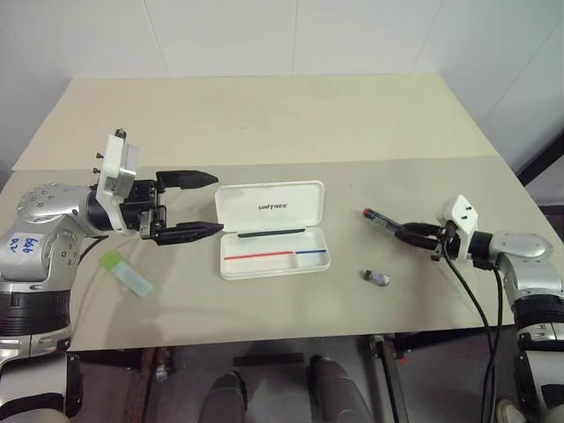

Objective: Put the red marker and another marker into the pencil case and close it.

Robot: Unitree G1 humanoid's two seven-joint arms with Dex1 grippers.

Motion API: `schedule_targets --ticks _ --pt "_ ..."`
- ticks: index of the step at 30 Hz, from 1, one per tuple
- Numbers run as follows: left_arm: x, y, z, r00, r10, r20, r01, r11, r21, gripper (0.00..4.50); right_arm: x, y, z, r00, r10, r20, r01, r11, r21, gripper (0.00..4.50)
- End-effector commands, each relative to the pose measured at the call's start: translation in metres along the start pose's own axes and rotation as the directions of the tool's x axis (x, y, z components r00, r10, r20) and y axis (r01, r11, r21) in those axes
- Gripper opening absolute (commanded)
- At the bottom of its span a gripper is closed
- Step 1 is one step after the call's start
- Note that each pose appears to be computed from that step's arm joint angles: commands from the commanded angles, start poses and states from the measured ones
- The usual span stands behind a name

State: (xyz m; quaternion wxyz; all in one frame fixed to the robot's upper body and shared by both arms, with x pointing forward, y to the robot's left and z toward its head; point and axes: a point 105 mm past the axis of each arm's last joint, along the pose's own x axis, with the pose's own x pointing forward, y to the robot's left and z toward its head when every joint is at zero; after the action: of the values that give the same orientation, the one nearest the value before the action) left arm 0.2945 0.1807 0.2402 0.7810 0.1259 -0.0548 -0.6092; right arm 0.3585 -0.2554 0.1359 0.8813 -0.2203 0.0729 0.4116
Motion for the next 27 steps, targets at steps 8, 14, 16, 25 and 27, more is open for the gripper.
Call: schedule_targets --ticks 8,14,16,25,27 --pt "-0.024 0.012 -0.008 0.991 0.136 -0.006 -0.136 0.988 0.080 4.50 -0.003 0.058 0.120 0.950 0.250 0.187 -0.198 0.946 -0.257 0.60" --pt "-0.031 0.005 -0.015 0.989 0.147 -0.029 -0.145 0.987 0.062 4.50 0.040 0.123 0.130 0.863 0.458 0.211 -0.399 0.876 -0.271 0.60" --pt "-0.032 0.001 -0.017 0.990 0.132 -0.047 -0.129 0.990 0.060 4.50 0.056 0.129 0.124 0.852 0.495 0.169 -0.430 0.847 -0.313 0.60" --pt "-0.029 -0.014 -0.030 0.992 0.050 -0.112 -0.047 0.999 0.027 4.50 0.121 0.120 0.121 0.841 0.532 0.096 -0.446 0.784 -0.432 0.60" --pt "-0.026 -0.017 -0.031 0.993 0.043 -0.107 -0.041 0.999 0.022 4.50 0.128 0.119 0.123 0.833 0.544 0.096 -0.454 0.774 -0.441 0.60"
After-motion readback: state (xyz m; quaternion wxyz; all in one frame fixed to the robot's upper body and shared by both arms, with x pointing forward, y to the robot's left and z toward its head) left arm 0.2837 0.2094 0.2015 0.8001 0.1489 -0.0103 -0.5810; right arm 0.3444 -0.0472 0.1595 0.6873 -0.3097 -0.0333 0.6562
